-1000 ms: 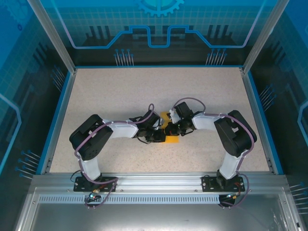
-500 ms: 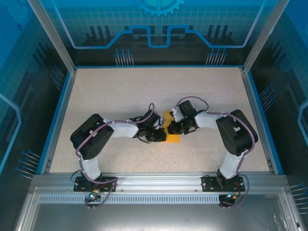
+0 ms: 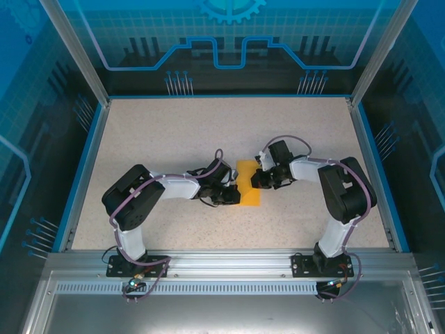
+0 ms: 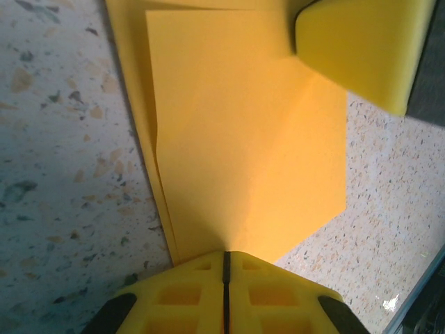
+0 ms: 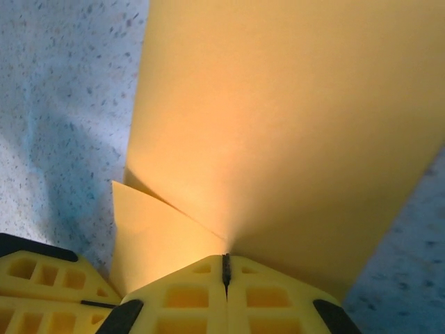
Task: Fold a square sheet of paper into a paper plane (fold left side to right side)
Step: Fold the triangle a second time at the center of the table.
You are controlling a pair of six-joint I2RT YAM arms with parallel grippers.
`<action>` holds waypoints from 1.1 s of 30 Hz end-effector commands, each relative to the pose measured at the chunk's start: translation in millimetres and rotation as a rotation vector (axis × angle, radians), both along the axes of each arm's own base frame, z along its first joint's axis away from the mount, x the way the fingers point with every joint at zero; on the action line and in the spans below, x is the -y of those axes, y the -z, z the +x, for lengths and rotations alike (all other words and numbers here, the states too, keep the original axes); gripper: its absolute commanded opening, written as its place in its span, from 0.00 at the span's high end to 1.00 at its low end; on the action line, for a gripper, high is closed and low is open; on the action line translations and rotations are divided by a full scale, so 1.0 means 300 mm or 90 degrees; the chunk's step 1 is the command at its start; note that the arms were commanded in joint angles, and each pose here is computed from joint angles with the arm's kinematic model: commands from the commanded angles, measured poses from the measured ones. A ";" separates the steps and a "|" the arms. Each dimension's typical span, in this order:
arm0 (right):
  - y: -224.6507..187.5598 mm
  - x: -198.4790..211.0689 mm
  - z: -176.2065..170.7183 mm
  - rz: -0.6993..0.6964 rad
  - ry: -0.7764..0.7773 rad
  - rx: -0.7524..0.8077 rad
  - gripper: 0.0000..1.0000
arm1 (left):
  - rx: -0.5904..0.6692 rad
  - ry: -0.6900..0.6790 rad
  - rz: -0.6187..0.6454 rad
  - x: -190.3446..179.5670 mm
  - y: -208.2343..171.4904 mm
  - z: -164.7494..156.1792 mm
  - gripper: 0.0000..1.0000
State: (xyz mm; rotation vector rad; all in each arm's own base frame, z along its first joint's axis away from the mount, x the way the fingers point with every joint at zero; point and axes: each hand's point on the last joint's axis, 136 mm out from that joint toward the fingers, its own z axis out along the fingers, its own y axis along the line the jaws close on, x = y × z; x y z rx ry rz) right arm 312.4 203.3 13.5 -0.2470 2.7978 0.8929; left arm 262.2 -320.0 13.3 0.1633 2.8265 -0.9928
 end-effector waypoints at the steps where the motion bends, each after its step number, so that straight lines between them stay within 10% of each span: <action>1: -0.004 0.051 0.033 -0.014 0.016 0.006 0.95 | -0.080 -0.016 0.080 -0.094 0.122 -0.075 0.91; 17: 0.023 0.035 0.009 0.006 0.013 -0.021 0.96 | -0.016 0.061 -0.089 0.114 -0.149 0.028 0.83; 33: 0.032 0.043 -0.003 -0.008 0.010 -0.027 0.96 | -0.043 0.076 -0.014 0.117 -0.018 0.058 0.87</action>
